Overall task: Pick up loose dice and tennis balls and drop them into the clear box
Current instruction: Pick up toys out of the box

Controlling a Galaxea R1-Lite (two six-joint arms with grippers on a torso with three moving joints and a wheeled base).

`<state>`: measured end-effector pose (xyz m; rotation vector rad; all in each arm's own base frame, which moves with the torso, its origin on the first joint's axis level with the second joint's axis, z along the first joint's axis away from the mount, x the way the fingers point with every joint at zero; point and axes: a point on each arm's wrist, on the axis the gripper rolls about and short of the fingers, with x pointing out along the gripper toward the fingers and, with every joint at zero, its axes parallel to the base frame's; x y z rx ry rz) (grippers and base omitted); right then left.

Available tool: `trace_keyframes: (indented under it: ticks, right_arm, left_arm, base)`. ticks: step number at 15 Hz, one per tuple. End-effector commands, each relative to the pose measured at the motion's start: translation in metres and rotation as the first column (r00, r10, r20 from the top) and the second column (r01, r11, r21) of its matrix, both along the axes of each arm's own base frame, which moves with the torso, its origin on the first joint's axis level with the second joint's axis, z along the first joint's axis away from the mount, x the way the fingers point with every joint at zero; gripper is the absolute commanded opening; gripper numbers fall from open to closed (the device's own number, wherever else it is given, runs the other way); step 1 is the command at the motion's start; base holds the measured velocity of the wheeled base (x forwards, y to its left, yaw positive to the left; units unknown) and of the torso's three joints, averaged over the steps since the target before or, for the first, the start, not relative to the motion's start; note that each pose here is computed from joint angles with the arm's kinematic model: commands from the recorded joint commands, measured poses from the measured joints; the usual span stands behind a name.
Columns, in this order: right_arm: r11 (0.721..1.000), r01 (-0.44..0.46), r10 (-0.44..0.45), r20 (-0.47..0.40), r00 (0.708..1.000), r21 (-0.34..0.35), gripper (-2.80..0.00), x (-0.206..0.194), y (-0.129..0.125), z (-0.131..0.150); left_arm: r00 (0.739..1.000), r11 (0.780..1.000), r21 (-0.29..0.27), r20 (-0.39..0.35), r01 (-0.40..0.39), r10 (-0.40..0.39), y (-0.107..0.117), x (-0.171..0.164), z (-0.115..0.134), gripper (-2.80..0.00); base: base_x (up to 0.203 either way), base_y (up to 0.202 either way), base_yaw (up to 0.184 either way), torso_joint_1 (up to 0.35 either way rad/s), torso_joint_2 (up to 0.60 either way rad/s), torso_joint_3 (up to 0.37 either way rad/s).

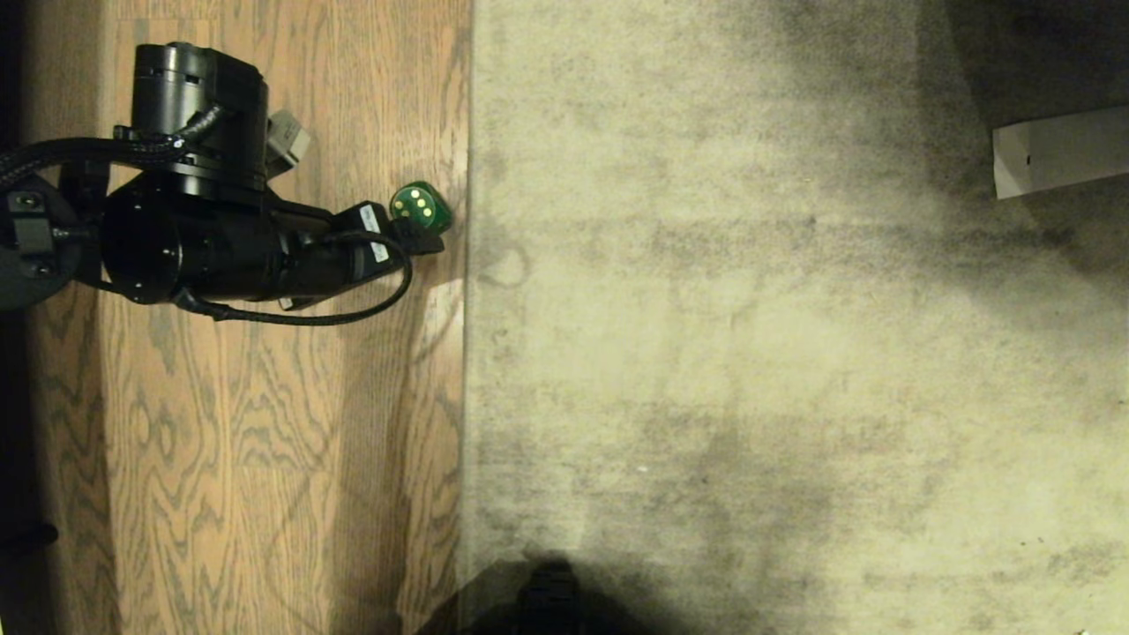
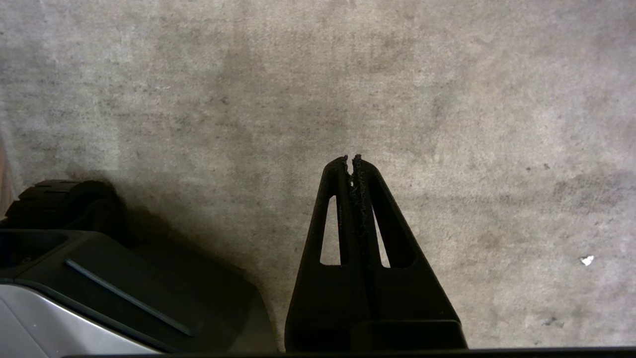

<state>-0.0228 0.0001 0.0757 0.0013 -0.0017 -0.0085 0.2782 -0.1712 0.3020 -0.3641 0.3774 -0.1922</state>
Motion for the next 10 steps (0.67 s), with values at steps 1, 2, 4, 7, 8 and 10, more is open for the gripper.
trace_keyframes:
  ticks: [1, 2, 4, 7, 8, 10]
  right_arm:
    - [1.0, 0.001, -0.001, 0.0, 1.0, 0.0, -2.8, 0.0, 0.0, 0.0]
    - [1.0, 0.001, -0.001, 0.001, 1.0, 0.0, -2.8, 0.0, 0.0, 0.0]
    - [1.0, -0.001, 0.001, 0.0, 1.0, 0.0, -2.8, 0.0, 0.0, 0.0]
    - [1.0, -0.001, 0.001, 0.0, 1.0, 0.0, -2.8, 0.0, 0.0, 0.0]
    - [1.0, 0.001, -0.001, 0.0, 1.0, 0.0, -2.8, 0.0, 0.0, 0.0]
    - [1.0, 0.001, -0.001, 0.0, 1.0, 0.0, -2.8, 0.0, 0.0, 0.0]
  left_arm:
    - [1.0, 1.0, 0.018, -0.018, -0.024, 0.024, -0.012, 0.021, -0.013, 0.0]
    - [0.999, 0.999, 0.017, -0.01, -0.037, 0.037, -0.015, 0.029, -0.013, 0.0]
    - [0.999, 0.999, 0.005, 0.01, -0.045, 0.045, -0.02, 0.035, -0.009, 0.0]
    - [0.998, 0.998, -0.009, 0.037, -0.059, 0.059, -0.025, 0.044, -0.004, 0.0]
    - [0.997, 0.998, -0.014, 0.047, -0.06, 0.061, -0.026, 0.046, -0.001, 0.0]
    - [0.996, 0.998, -0.014, 0.058, -0.061, 0.062, -0.029, 0.051, -0.001, 0.0]
  base:
    - [0.0, 0.0, 0.0, 0.0, 0.0, 0.0]
    - [0.0, 0.0, 0.0, 0.0, 0.0, 0.0]
    - [0.0, 0.0, 0.0, 0.0, 0.0, 0.0]
    - [0.0, 0.0, 0.0, 0.0, 0.0, 0.0]
    - [0.0, 0.0, 0.0, 0.0, 0.0, 0.0]
    - [0.0, 0.0, 0.0, 0.0, 0.0, 0.0]
